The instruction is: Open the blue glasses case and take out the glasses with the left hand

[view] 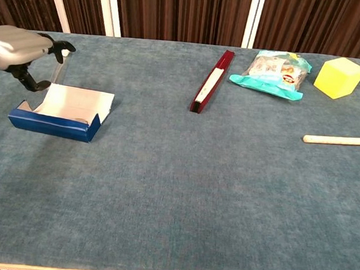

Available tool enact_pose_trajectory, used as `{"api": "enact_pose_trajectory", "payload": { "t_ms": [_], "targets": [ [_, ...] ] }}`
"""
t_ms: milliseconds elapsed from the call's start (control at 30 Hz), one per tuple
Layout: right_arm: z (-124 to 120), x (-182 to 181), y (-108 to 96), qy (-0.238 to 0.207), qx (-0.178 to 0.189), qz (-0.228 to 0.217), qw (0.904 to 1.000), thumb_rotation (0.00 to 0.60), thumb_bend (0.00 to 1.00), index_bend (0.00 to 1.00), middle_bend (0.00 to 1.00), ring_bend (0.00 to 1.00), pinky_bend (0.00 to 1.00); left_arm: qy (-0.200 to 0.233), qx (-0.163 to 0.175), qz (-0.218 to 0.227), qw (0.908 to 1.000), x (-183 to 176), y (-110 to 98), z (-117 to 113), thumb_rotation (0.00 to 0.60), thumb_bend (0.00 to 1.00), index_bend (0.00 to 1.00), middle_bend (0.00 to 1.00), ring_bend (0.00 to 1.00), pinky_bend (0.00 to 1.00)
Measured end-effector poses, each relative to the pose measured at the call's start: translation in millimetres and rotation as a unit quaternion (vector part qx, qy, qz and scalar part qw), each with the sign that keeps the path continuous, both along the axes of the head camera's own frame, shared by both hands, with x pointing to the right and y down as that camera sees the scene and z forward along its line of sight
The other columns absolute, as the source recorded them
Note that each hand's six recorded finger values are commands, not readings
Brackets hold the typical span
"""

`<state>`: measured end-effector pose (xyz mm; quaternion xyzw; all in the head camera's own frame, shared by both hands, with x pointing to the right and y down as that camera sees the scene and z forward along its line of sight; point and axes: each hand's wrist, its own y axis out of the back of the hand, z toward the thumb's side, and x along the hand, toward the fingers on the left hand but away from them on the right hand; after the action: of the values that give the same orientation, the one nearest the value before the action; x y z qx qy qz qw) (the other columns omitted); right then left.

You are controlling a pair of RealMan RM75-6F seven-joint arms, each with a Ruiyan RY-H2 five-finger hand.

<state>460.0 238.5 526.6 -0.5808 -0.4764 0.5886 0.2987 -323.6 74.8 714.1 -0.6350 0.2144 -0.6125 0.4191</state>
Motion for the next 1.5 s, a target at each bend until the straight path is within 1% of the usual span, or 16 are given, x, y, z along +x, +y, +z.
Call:
{"api": "enact_pose_trajectory", "payload": {
  "t_ms": [67,133,233,333,433,533,633,900,1167,1233,1367,1500],
  "targets": [
    [0,-1,0,0.000,0.000,-0.001,1.0000,0.600,0.18,0.00,0.00,0.00,0.19,0.015,-0.002,0.004,0.9999,-1,8,-10,0.600,0.30,0.02,0.27,0.13,0.29],
    [0,-1,0,0.000,0.000,-0.003,1.0000,0.600,0.18,0.00,0.00,0.00,0.19,0.027,-0.004,0.014,0.9995,-4,19,-25,0.600,0.28,0.04,0.48,0.35,0.51],
    [0,-2,0,0.000,0.000,-0.005,1.0000,0.600,0.18,0.00,0.00,0.00,0.19,0.026,-0.002,0.034,0.9991,-18,35,-44,0.600,0.27,0.07,0.70,0.59,0.72],
    [0,-3,1,-0.001,0.000,-0.006,1.0000,0.600,0.18,0.00,0.00,0.00,0.19,0.023,-0.019,0.042,0.9987,-31,55,-51,0.600,0.27,0.08,0.83,0.71,0.83],
    [0,-3,1,0.000,0.000,-0.005,1.0000,0.600,0.18,0.00,0.00,0.00,0.19,0.018,-0.036,0.045,0.9982,-36,64,-49,0.600,0.27,0.10,0.90,0.78,0.89],
    [0,-2,1,0.000,0.000,-0.004,1.0000,0.600,0.18,0.00,0.00,0.00,0.19,0.011,-0.052,0.048,0.9974,-38,70,-43,0.600,0.27,0.13,0.94,0.81,0.92],
    [0,-2,1,0.000,0.000,-0.003,1.0000,0.600,0.18,0.00,0.00,0.00,0.19,0.004,-0.064,0.051,0.9966,-38,73,-37,0.600,0.27,0.15,0.95,0.83,0.93],
    [0,-2,0,0.000,0.000,-0.003,1.0000,0.600,0.18,0.00,0.00,0.00,0.19,-0.006,-0.096,0.046,0.9943,-37,80,-23,0.600,0.27,0.18,0.96,0.84,0.94],
    [0,-2,0,0.000,0.000,-0.004,1.0000,0.600,0.18,0.00,0.00,0.00,0.19,-0.025,-0.113,0.036,0.9927,-44,86,-12,0.600,0.27,0.19,0.96,0.84,0.94],
    [0,-2,1,0.001,0.000,-0.004,1.0000,0.600,0.18,0.00,0.00,0.00,0.19,-0.029,-0.117,0.033,0.9921,-46,87,-9,0.600,0.27,0.22,0.96,0.84,0.94],
    [0,-2,1,0.001,0.000,-0.004,1.0000,0.600,0.18,0.00,0.00,0.00,0.19,-0.036,-0.126,0.037,0.9907,-46,91,-8,0.600,0.27,0.27,0.96,0.84,0.94],
    [0,-2,0,0.001,0.000,-0.003,1.0000,0.600,0.18,0.00,0.00,0.00,0.19,-0.029,-0.136,0.044,0.9892,-42,99,-14,0.600,0.27,0.29,0.97,0.84,0.94]
  ]
}}
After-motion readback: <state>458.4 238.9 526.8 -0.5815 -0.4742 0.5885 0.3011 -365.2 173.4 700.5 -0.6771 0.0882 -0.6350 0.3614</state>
